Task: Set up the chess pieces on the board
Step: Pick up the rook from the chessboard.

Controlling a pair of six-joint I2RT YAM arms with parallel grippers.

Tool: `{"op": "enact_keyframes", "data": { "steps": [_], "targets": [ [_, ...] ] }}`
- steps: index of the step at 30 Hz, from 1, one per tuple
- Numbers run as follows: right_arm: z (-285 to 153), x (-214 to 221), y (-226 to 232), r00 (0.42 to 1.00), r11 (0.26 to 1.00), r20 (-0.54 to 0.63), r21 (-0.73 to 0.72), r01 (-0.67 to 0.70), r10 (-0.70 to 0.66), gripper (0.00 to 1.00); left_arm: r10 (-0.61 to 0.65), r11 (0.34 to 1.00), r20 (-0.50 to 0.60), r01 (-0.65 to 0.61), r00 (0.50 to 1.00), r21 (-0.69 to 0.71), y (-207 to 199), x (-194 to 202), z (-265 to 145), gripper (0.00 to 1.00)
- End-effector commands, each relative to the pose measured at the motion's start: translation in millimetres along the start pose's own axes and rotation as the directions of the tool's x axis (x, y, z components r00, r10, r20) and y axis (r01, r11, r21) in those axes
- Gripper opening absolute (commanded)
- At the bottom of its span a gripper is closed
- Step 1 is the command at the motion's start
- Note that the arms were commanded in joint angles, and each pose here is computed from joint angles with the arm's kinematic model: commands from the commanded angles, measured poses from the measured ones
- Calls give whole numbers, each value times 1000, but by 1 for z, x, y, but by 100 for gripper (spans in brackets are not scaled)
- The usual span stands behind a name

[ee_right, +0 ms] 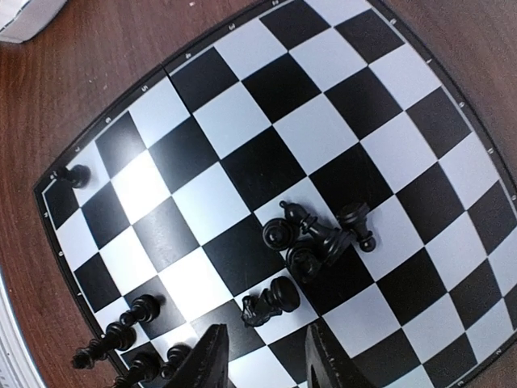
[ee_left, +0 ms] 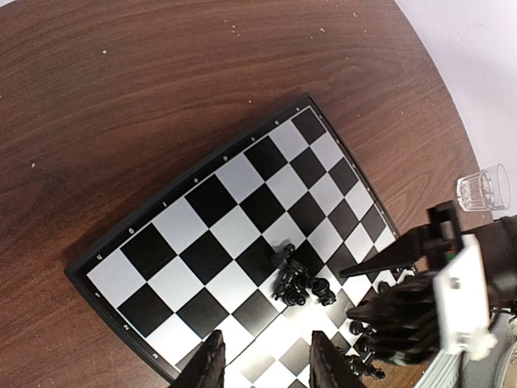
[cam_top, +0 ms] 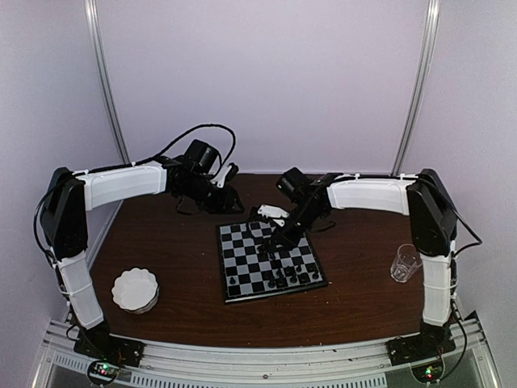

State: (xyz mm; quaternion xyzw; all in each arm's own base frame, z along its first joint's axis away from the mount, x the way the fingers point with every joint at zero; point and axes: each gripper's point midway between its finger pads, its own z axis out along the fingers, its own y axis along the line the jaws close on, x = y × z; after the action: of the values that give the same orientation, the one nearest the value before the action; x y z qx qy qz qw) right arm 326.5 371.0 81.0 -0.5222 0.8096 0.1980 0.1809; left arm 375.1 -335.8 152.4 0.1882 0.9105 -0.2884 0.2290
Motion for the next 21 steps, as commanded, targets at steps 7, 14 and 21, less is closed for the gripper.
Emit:
{"op": "enact_keyframes", "data": {
  "steps": [7, 14, 21],
  "targets": [
    [19, -9, -14, 999, 998, -11, 38, -41, 42, 35, 11, 999, 44, -12, 999, 35, -7, -12, -5, 36],
    [26, -19, -20, 999, 998, -7, 35, -52, 53, 31, 12, 999, 45, -13, 999, 40, -8, -13, -6, 36],
    [29, -20, -18, 998, 998, -20, 12, -56, 57, 23, 14, 999, 50, -17, 999, 43, -10, -14, -8, 36]
  ]
}}
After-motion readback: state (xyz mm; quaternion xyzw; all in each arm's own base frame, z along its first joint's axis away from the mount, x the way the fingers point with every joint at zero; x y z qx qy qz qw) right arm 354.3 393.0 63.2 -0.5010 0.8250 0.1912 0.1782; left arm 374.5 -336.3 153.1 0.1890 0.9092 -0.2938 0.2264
